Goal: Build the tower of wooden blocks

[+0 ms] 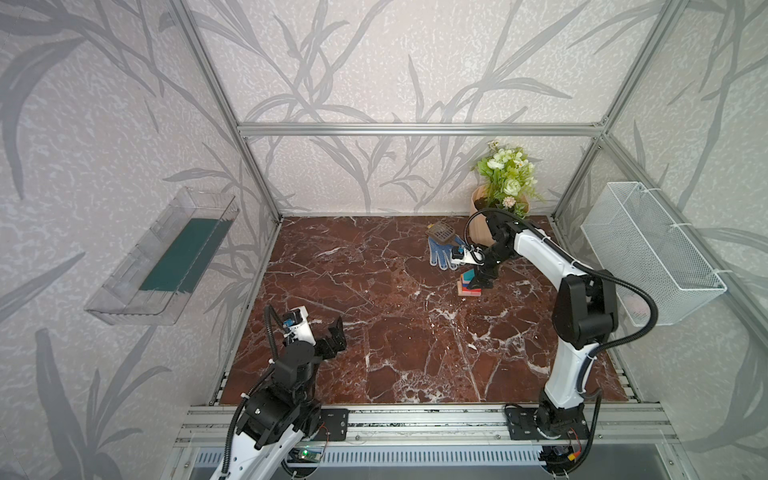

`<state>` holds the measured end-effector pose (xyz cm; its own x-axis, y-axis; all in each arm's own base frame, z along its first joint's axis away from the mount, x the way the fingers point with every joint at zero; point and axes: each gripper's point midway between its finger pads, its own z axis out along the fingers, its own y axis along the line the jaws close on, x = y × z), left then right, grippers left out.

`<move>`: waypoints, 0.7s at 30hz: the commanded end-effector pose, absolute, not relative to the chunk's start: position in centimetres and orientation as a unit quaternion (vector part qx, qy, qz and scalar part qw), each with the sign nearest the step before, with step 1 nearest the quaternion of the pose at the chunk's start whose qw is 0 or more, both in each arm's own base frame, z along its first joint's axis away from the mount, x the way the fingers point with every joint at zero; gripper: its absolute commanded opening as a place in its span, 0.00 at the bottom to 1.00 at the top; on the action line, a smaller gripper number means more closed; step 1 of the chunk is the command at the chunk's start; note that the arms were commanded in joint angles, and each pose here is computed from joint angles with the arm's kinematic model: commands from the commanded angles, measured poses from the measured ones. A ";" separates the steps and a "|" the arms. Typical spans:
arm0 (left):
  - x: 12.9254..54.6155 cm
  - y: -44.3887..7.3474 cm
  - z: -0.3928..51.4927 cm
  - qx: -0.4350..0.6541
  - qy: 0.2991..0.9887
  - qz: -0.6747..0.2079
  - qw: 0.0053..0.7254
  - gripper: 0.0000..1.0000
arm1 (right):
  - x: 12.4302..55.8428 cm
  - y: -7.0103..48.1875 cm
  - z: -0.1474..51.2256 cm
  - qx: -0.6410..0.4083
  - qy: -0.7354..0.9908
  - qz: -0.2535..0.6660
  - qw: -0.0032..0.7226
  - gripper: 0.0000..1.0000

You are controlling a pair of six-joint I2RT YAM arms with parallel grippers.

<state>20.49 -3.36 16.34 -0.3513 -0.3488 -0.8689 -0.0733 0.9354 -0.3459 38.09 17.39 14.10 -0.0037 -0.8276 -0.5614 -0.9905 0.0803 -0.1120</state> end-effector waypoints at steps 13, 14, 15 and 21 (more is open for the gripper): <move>20.5 -1.5 15.9 -0.167 0.807 -0.087 0.560 0.99 | 38.5 8.8 24.3 -0.181 0.800 0.176 0.545 0.99; 20.5 -1.3 16.0 -0.171 0.805 -0.082 0.563 0.99 | 38.3 7.6 23.4 -0.147 0.803 0.163 0.554 0.99; 20.5 -1.1 16.2 -0.175 0.801 -0.079 0.567 0.99 | 38.1 6.2 22.6 -0.106 0.804 0.150 0.566 0.99; 21.3 -1.3 16.8 -0.160 0.790 -0.069 0.587 0.99 | 35.6 -0.7 18.0 0.050 0.816 0.039 0.574 0.99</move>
